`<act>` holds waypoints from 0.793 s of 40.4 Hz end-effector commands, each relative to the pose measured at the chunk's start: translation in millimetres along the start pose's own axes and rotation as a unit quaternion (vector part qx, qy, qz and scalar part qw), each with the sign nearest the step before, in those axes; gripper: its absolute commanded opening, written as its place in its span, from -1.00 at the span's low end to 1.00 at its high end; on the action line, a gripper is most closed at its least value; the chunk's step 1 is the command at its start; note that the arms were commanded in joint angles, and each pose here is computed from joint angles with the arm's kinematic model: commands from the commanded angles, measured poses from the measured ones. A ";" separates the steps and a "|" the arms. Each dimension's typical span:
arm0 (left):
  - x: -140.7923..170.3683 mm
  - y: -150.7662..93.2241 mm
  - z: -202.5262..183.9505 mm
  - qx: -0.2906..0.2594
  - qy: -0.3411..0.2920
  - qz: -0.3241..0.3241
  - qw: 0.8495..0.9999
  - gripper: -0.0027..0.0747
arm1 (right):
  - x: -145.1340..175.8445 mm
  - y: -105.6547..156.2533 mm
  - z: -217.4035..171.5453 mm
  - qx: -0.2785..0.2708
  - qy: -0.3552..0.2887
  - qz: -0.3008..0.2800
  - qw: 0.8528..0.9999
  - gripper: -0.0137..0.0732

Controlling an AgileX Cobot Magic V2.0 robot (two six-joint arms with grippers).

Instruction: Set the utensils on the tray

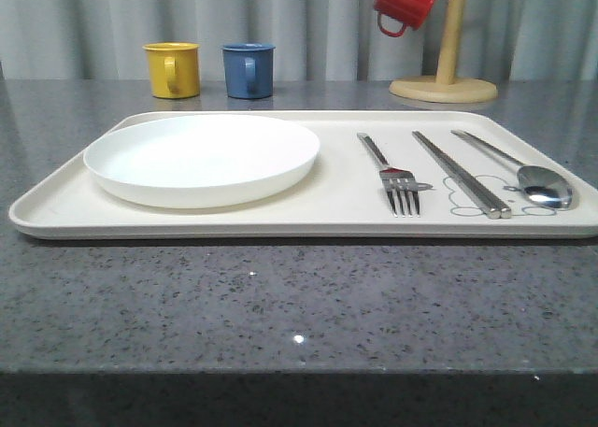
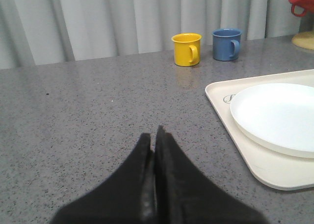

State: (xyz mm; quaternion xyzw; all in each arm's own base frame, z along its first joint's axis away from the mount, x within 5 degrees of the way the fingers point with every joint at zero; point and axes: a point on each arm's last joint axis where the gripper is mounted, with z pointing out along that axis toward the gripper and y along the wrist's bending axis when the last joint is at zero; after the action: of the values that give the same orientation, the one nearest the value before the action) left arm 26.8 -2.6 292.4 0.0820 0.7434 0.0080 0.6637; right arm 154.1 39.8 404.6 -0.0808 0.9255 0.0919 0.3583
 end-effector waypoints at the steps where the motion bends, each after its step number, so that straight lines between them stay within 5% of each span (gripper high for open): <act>1: -14.6 1.4 -1.9 -0.004 -0.048 -0.008 0.999 -0.98 | 18.8 -0.4 -13.3 -0.002 -0.098 -0.025 0.995 -0.96; 17: -14.6 1.4 -1.9 -0.004 -0.048 -0.008 0.999 -0.98 | 121.0 -9.2 -21.9 0.004 -0.307 -0.030 0.951 -0.96; 32: -14.6 1.4 -1.9 -0.004 -0.048 -0.008 0.999 -0.98 | 151.9 -11.2 -23.1 0.002 -0.353 -0.032 0.935 -0.96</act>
State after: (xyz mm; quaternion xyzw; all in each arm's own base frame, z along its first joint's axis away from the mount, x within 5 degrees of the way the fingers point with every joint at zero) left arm 26.8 -2.6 292.4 0.0820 0.7434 0.0080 0.6637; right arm 29.9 11.7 302.6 -0.0742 0.7693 0.1038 0.6260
